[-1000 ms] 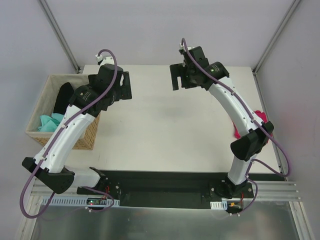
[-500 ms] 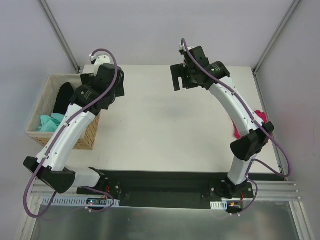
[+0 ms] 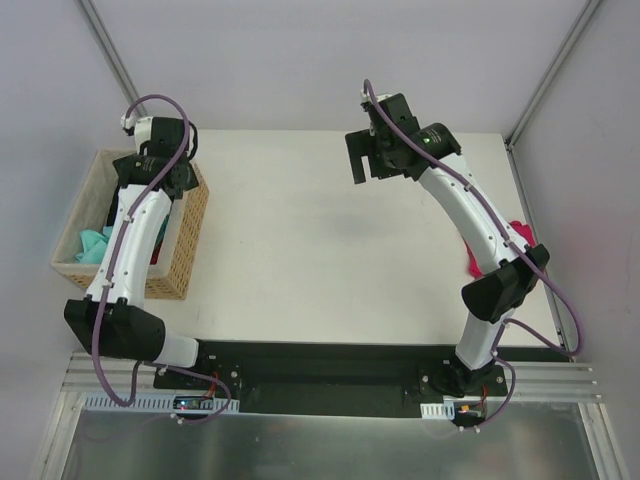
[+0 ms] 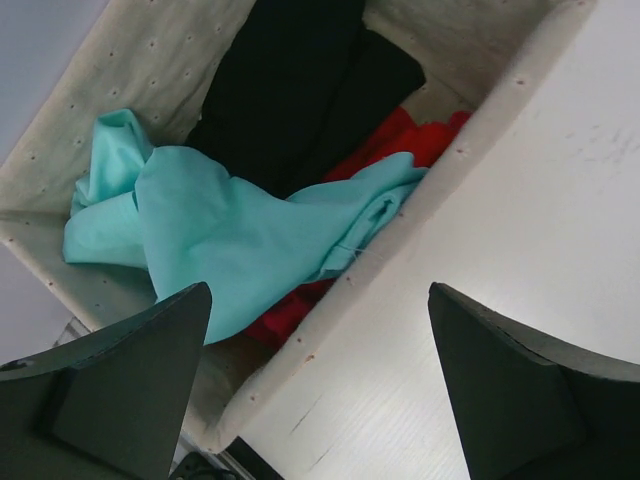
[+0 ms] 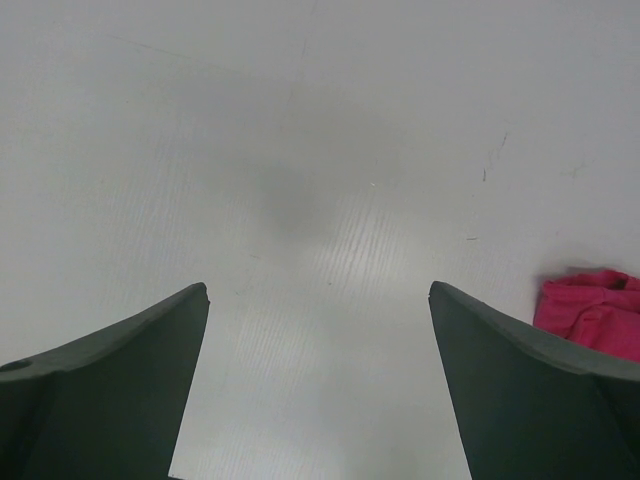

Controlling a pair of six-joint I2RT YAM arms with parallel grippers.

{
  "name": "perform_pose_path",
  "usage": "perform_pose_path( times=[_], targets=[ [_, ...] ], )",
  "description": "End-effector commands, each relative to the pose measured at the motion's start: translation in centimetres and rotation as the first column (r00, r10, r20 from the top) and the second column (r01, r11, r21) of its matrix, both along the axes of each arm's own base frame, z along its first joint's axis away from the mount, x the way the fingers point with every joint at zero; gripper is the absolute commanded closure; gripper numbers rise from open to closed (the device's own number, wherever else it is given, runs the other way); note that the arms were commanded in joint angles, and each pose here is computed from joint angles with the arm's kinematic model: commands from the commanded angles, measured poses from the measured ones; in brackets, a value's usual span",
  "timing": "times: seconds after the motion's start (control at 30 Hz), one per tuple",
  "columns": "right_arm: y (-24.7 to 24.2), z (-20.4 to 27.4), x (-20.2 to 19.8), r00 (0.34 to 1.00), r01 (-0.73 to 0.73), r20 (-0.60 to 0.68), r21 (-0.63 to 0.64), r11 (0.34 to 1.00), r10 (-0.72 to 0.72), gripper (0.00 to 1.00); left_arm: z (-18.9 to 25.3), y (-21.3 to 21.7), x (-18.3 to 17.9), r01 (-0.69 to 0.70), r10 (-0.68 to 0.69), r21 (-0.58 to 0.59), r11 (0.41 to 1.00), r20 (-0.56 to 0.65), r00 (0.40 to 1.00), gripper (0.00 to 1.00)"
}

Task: Fold and stack the t-shirts
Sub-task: Grab crumpled tshirt from bin with the left arm

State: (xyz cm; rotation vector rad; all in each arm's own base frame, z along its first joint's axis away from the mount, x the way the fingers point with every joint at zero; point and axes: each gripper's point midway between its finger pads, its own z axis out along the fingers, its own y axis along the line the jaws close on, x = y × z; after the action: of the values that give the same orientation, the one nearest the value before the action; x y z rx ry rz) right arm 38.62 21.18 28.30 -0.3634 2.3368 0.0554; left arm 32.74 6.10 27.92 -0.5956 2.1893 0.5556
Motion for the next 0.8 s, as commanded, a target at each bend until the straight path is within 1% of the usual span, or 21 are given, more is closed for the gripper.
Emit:
perform_pose_path(
  times=[0.0,0.1,0.13,0.2,0.27,0.3,0.33,0.4,0.63,0.7,0.77],
  targets=[
    [-2.3,2.8,-1.2,0.998,0.02,0.059,-0.037,0.999,-0.018,0.04,-2.5,2.3,-0.3,-0.098,0.093,-0.037,0.995,-0.102,0.99,0.12],
    [-2.5,3.2,-1.2,0.998,0.019,0.054,-0.06,0.998,-0.016,0.04,-3.7,3.6,-0.3,-0.16,0.15,-0.068,0.985,-0.128,0.98,0.15],
    [-2.7,3.0,-1.2,0.999,0.018,0.039,-0.08,0.997,-0.015,0.04,-3.9,3.7,-0.4,-0.167,0.155,-0.081,0.983,-0.128,0.979,0.15],
    [-2.8,3.4,-1.0,0.999,0.02,0.049,-0.082,0.996,-0.016,0.04,-4.2,4.2,-0.9,-0.202,0.189,-0.101,0.974,-0.121,0.974,0.16],
    [-2.6,3.5,-1.0,0.999,0.02,0.05,-0.071,0.997,-0.016,0.04,-4.7,4.6,-1.6,-0.225,0.211,-0.106,0.968,-0.128,0.969,0.16],
    [-2.5,3.7,-1.0,0.999,0.018,0.05,-0.061,0.998,-0.015,0.04,-4.3,4.7,-2.1,-0.24,0.229,-0.112,0.964,-0.106,0.968,0.16],
    [-2.3,3.7,-1.1,0.999,0.018,0.045,-0.051,0.999,-0.016,0.04,-4.8,4.8,-2.8,-0.25,0.237,-0.11,0.962,-0.116,0.964,0.15],
    [-1.9,3.7,-0.8,0.999,0.015,0.042,-0.042,0.999,-0.013,0.04,-4.4,5.0,-3.8,-0.266,0.256,-0.119,0.957,-0.092,0.962,0.14],
    [-0.5,3.0,-0.8,1.0,-0.013,0.019,-0.043,0.999,0.014,0.04,-6.4,4.7,-5.7,-0.278,0.259,-0.132,0.952,-0.142,0.955,0.14],
    [-0.3,3.0,-0.9,1.0,-0.017,0.02,-0.046,0.999,0.018,0.04,-6.9,4.8,-6.3,-0.289,0.268,-0.14,0.947,-0.152,0.951,0.2],
    [-0.2,2.9,-1.1,1.0,-0.022,0.015,-0.049,0.999,0.023,0.04,-7.2,5.1,-6.8,-0.306,0.283,-0.142,0.941,-0.158,0.946,0.22]
  ],
)
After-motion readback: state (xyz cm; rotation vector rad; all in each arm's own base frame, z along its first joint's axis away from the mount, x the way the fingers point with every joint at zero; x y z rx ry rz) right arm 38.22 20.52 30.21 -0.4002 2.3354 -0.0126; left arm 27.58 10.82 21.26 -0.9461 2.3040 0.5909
